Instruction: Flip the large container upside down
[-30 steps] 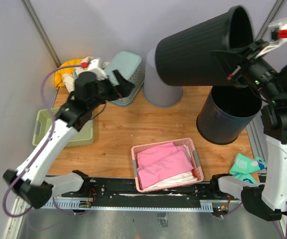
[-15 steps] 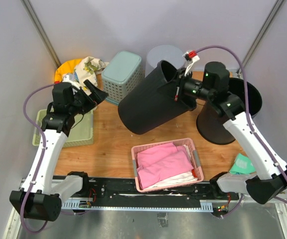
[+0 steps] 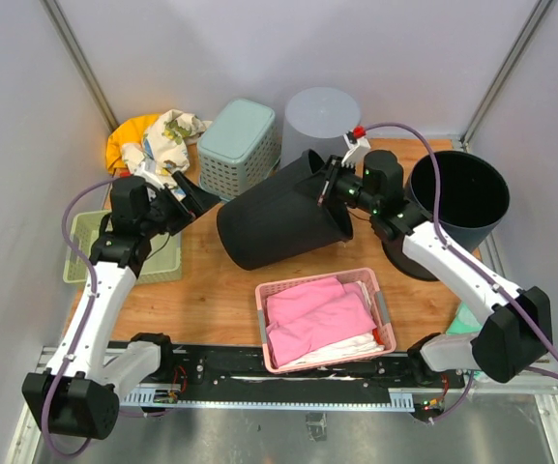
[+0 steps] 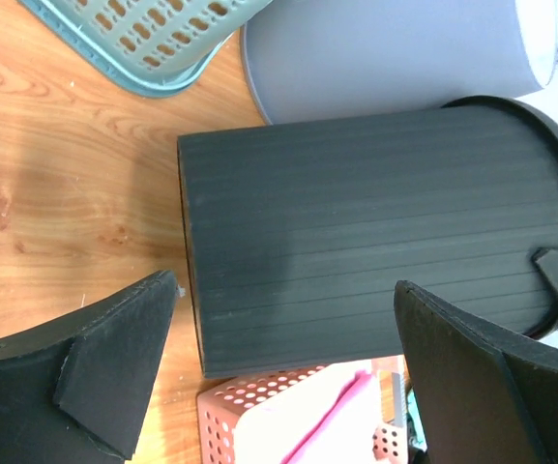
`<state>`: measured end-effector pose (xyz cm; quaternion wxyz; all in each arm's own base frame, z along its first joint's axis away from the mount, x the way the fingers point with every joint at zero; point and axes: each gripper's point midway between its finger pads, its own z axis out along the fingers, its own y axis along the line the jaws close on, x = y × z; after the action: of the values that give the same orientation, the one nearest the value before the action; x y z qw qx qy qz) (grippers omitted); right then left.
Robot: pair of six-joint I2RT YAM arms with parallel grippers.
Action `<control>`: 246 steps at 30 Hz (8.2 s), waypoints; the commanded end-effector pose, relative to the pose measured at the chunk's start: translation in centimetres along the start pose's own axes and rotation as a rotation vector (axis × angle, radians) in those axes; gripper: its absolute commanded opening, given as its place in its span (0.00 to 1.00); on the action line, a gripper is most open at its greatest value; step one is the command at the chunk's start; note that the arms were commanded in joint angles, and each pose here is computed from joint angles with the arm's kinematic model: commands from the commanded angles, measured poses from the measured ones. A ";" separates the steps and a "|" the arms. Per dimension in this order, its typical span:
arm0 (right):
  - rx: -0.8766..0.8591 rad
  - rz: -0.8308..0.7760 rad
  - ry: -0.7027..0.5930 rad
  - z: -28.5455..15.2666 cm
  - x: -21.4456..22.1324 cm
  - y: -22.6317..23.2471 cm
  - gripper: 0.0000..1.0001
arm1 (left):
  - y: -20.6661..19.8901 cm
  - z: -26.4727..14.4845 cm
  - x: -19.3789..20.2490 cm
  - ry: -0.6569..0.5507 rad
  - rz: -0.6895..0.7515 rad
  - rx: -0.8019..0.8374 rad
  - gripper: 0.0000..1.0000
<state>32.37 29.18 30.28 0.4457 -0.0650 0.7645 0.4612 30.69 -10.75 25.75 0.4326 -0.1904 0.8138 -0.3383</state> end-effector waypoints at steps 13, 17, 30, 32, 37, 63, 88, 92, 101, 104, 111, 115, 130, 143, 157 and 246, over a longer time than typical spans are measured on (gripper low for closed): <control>0.356 -0.170 0.129 -3.6 2.8 -6.7 0.66 | 1.9 1.5 3.2 0.110 0.095 0.050 0.99; 0.398 -0.216 0.151 -4.9 2.5 -6.9 0.67 | 2.4 1.9 4.3 0.147 0.090 0.065 0.99; 0.441 -0.177 0.153 -5.5 3.4 -8.0 0.23 | 0.4 1.9 6.5 0.273 0.067 0.224 0.99; 0.437 -0.167 0.156 -5.3 3.6 -8.0 0.16 | -0.2 1.7 6.5 0.279 0.062 0.257 0.99; 0.423 -0.144 0.158 -5.0 3.9 -7.9 0.10 | -3.0 1.0 6.4 0.300 0.038 0.387 0.99; 0.303 0.094 0.204 -1.2 7.2 -7.7 0.13 | -15.6 -2.6 3.8 0.251 0.070 0.681 0.98; 0.669 -0.369 0.026 -10.7 -2.7 -8.9 0.69 | -20.2 0.1 4.3 0.219 0.243 0.662 0.98; 0.857 -0.507 -0.029 -16.9 -5.9 -9.6 0.76 | -23.0 -0.8 2.9 0.106 0.375 0.606 0.99; 0.991 -0.402 0.126 -22.0 -4.3 -16.1 0.80 | -27.2 0.6 10.7 0.225 0.575 0.596 0.99; 0.937 -0.381 0.195 -20.8 -3.2 -16.5 0.80 | -27.4 1.7 13.6 0.291 0.598 0.599 0.99; 0.917 -0.356 0.212 -19.7 -2.9 -16.8 0.41 | -26.1 3.2 17.0 0.371 0.601 0.578 0.99; 0.874 -0.338 0.199 -18.7 -3.5 -16.2 0.10 | -25.5 3.7 18.0 0.392 0.585 0.580 0.99; 0.590 -0.331 -0.177 -15.8 -15.0 -7.2 0.01 | -26.8 5.7 16.1 0.288 0.527 0.518 0.99; 0.196 0.250 -0.488 -19.0 -15.7 -13.9 0.01 | -25.9 6.7 16.7 0.286 0.545 0.496 0.99; 0.501 0.463 -0.334 -20.8 -8.0 -24.8 0.05 | -23.7 9.1 15.7 0.293 0.553 0.437 0.99; 0.482 -0.045 0.136 -5.6 -8.5 -18.5 0.66 | -21.5 14.3 15.9 0.294 0.674 0.380 0.99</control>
<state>44.29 11.52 24.76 0.3981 0.0039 0.8820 0.2521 32.90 -40.97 28.10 0.4242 0.2213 0.7882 -0.3871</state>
